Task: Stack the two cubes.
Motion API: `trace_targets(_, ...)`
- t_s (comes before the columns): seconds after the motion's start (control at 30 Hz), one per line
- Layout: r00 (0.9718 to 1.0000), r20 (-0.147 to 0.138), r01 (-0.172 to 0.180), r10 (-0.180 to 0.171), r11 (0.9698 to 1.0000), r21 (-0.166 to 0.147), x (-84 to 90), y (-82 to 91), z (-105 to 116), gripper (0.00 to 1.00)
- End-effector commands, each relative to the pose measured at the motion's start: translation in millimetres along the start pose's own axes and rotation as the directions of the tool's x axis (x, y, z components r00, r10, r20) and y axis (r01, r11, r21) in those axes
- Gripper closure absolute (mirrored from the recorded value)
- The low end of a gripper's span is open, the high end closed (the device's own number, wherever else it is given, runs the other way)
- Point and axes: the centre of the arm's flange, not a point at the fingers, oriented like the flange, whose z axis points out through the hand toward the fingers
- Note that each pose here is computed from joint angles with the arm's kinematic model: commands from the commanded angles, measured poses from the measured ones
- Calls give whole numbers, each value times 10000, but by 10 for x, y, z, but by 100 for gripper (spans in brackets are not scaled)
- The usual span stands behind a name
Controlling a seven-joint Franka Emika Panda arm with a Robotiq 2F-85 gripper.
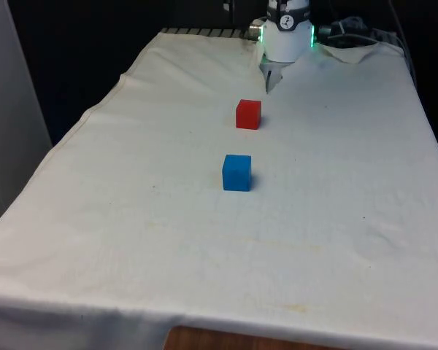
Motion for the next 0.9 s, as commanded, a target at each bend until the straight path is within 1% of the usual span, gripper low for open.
trace_targets(0.0,10000,-9,-25,25,10000,8,-1,9,22,0)
trace_targets(0.03,9999,-89,-70,71,9999,82,-6,21,53,0)
trace_targets(0.27,9997,-83,-236,237,9996,134,-19,73,205,0)
trace_targets(0.3,9998,-3,-210,210,9997,79,-18,66,189,0)
trace_targets(0.33,9996,-82,-282,283,9995,155,-25,82,259,0)
trace_targets(0.43,9993,-103,-346,347,9993,167,-17,81,333,0)
trace_targets(0.6,9990,-58,-450,451,9988,178,14,80,501,0)
trace_targets(0.63,9992,-7,-399,399,9991,128,-1,85,439,0)
trace_targets(0.67,9988,-39,-483,484,9987,183,17,83,536,0)
trace_targets(0.83,9985,14,-548,548,9983,172,47,80,690,0)
trace_targets(0.87,9983,51,-587,586,9981,170,50,81,763,0)
